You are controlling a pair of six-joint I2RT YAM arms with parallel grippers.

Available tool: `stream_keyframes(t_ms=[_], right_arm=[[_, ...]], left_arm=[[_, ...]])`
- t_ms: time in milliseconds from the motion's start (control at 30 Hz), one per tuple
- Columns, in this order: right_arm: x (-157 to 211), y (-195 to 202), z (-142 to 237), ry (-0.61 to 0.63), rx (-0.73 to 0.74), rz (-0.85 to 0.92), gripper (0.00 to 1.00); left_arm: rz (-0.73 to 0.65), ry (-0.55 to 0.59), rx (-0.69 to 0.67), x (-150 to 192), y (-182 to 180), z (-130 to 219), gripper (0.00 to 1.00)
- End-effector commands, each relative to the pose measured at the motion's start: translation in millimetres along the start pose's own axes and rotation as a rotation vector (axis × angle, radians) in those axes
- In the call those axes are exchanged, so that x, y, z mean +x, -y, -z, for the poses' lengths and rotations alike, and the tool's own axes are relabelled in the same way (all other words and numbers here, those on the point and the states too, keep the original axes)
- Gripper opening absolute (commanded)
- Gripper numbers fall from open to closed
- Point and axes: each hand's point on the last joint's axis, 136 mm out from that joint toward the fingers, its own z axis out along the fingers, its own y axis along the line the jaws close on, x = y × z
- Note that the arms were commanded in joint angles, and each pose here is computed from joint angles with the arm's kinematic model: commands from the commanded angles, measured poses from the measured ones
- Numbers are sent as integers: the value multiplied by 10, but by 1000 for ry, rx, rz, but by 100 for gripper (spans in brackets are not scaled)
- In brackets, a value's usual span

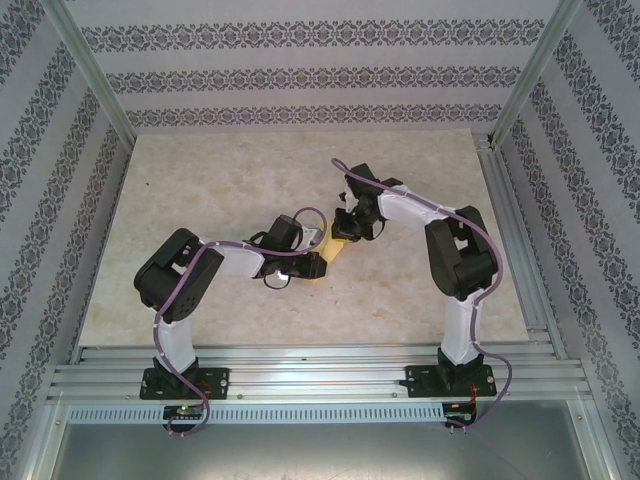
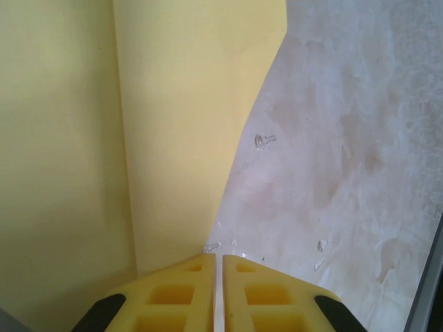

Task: Fold a paper plane with a square sheet of paper (fold left side to right side)
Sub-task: Fourth fold the wing at the center of the table.

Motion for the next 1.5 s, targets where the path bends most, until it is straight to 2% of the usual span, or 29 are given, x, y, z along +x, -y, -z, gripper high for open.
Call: stream_keyframes(t_ms=[0,133,367,567,767,867,1033,1467], right_arm=[[-130,-20,257,63,12,33,18],[-59,105,184,33,39,41,28],[56,139,38,1,4,25,32],[93,112,-62,-27,-13,20,21],[103,125,-171,-47,-21,9,17],[91,107,-189,-49,-28,13,9],[69,76,-207,-55,-38,14,2],[34,225,-334,-70,25,14,0]], left_arm=[[85,-100,-107,407,-360,-64,12],[76,-95,-104,379,-332,-51,12],[73,-94,-104,359,-320,-43,12],[75,-96,-116,366,-341,-42,12],[72,-98,-118,371,-342,-36,12],[70,-96,-116,358,-333,-35,12],[65,-101,-122,361,-334,-35,12],[64,-102,-121,371,-332,-26,12]])
